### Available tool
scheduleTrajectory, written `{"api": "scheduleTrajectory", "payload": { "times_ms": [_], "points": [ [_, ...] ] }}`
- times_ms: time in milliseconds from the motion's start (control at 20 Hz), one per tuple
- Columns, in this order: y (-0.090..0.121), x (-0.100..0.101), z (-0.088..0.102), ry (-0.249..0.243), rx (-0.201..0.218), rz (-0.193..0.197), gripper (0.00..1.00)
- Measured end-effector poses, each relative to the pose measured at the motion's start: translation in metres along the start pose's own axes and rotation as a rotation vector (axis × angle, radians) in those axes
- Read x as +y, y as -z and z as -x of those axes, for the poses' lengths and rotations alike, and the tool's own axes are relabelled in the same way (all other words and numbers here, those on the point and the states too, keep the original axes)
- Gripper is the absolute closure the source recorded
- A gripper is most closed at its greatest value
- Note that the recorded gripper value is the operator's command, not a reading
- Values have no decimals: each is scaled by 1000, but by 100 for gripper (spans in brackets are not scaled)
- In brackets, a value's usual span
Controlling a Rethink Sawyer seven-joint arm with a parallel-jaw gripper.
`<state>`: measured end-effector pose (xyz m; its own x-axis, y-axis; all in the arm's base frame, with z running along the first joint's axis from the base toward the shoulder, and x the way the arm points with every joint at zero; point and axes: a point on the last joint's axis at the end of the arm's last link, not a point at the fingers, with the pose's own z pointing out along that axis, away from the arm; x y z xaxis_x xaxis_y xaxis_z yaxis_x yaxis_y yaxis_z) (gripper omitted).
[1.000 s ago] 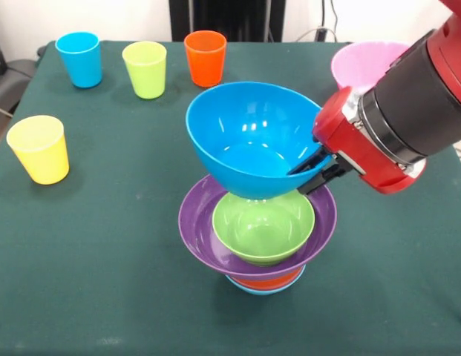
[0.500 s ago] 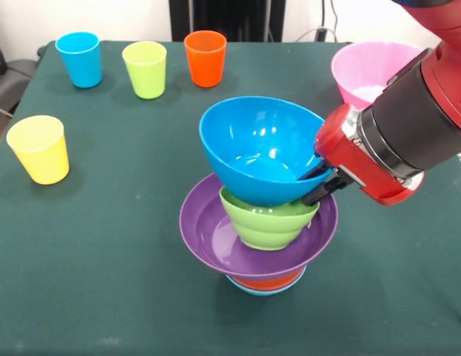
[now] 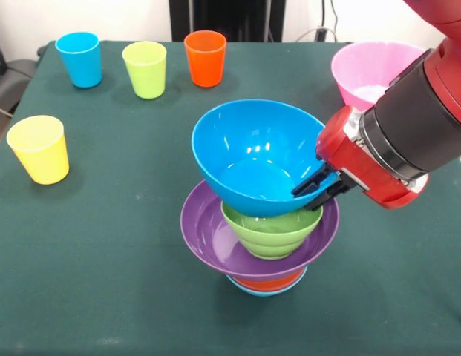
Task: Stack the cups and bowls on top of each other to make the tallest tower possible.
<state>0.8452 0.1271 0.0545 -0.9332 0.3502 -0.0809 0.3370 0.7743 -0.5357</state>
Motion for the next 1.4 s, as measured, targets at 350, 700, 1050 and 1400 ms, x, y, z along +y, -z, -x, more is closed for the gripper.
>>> {"api": "scheduleTrajectory", "payload": {
  "times_ms": [350, 700, 1050, 1400],
  "points": [
    [3, 0, 3, -9, -9, 7, 100],
    [11, 2, 5, -18, -13, 33, 100],
    [20, 4, 10, -34, -26, 55, 100],
    [25, 5, 15, -53, -39, 68, 100]
  ]
}}
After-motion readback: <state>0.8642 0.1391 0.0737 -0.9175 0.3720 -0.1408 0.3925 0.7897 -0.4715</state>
